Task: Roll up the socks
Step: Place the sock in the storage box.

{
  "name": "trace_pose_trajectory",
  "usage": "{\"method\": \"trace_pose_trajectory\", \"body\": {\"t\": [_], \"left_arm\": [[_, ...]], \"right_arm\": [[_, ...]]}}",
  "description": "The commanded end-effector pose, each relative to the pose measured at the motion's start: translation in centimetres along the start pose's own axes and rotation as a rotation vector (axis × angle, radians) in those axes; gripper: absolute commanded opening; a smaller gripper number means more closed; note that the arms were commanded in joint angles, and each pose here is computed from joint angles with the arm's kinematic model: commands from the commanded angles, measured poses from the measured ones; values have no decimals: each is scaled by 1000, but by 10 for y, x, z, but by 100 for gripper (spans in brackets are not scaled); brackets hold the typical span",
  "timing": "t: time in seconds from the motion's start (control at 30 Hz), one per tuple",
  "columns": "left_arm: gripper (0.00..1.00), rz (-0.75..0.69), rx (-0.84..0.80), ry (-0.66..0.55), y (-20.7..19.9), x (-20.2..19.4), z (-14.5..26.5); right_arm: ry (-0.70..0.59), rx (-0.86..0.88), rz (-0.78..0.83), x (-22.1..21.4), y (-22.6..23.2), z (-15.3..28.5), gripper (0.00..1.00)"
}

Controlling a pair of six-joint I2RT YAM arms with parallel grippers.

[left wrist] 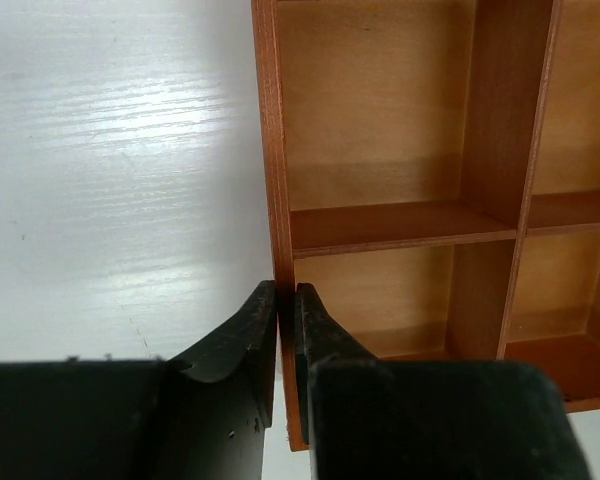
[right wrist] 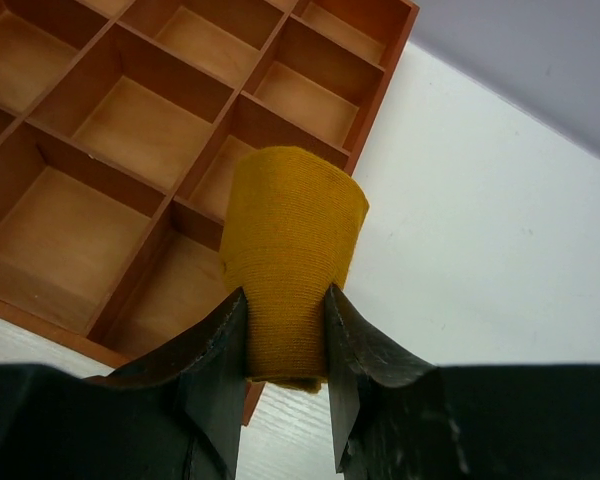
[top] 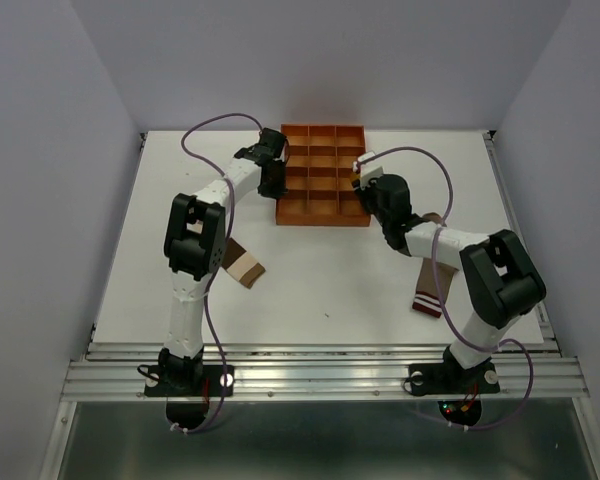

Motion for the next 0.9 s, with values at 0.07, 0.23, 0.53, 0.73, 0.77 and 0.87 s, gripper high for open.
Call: {"method": "trace_pose_trajectory", "body": {"t": [0.07,0.23,0.53,0.73,0.77,0.87], "left_arm": [[8,-65,49,0,3,-4,-5],[2,-61,39,0,1,-5,-6],[0,-59,39,-20,-2,-1,-3],[0,-63,36,-19,-2,-2,-4],[0,-61,37,-20,-1,-2,-4],[0,-56,32,-25,-2,-2,-4]], "right_arm": [[-41,-13,64,15,-7,-13,1],[-9,-31,112,8,-8,-17,1],[78,-2,194,-11,9,-21,1],[117,59,192,-24,24,-21,1],[116,79,190,-24,29,-19,1],[106,148,168,-24,39,-17,1]]}}
Point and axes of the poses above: each gripper's point midway between its finger pads, its own z axis back along the fingers, its own y axis along the line the jaws close on, x = y × z, the point moved 9 cm from there along z, back along the fingers
